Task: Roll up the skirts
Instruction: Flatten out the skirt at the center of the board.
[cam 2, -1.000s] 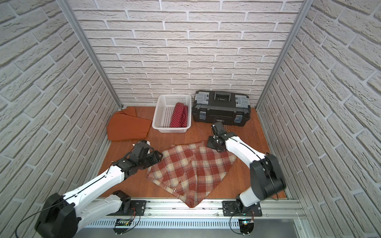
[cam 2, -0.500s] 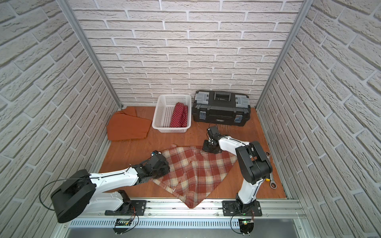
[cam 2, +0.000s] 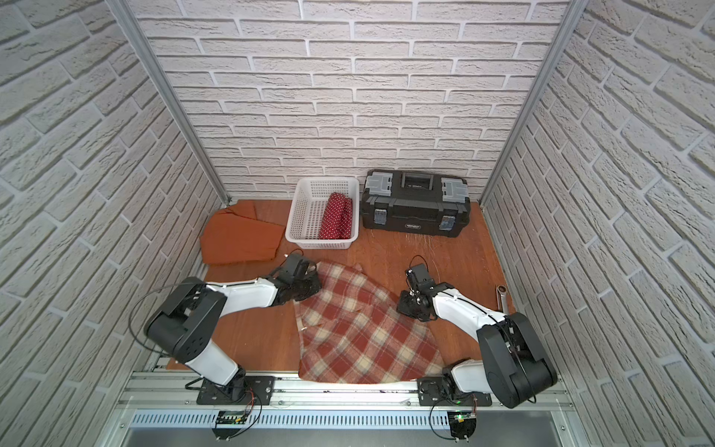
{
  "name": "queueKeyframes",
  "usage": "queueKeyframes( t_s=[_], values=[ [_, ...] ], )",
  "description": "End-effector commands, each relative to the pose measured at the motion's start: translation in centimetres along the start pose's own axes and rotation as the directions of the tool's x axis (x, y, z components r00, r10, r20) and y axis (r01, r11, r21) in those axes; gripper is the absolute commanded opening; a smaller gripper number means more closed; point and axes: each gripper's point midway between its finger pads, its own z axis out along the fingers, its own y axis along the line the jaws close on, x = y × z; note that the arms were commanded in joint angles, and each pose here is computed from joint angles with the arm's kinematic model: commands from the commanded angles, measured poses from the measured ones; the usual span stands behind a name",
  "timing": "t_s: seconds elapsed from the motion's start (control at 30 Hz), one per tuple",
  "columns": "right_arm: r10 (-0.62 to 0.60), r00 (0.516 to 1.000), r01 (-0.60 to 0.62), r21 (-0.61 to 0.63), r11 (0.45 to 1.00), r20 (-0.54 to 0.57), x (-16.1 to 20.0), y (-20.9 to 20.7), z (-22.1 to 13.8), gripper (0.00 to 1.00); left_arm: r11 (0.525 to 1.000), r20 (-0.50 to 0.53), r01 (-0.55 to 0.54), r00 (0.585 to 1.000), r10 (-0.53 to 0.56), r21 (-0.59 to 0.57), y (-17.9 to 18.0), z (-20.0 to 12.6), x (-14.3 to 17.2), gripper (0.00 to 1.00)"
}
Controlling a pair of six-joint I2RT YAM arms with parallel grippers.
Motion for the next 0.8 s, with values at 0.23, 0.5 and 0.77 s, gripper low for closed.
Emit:
queueKeyframes(
  t_s=[0.23,0.5,0.77],
  values=[
    [-0.119,0.955,0.09,-0.116,0.989,-0.272,10.7,4.6,-0.5,0.02,0.992,-0.071,-0.128,0.989,0.128,0.004,1.8,-1.7,1.2,0.0],
    [-0.281,0.953,0.281,-0.012,0.96,-0.116,7.0,4.9,-4.7,0.06,0.981,-0.041,-0.169,0.985,0.166,-0.092,3.2,-6.0,-0.6,0.04],
    [-0.4,0.899,0.395,0.064,0.917,0.178,-3.8,11.3,-3.9,0.38,0.991,-0.113,-0.133,0.985,0.13,-0.016,0.3,-5.7,3.3,0.03]
  ],
)
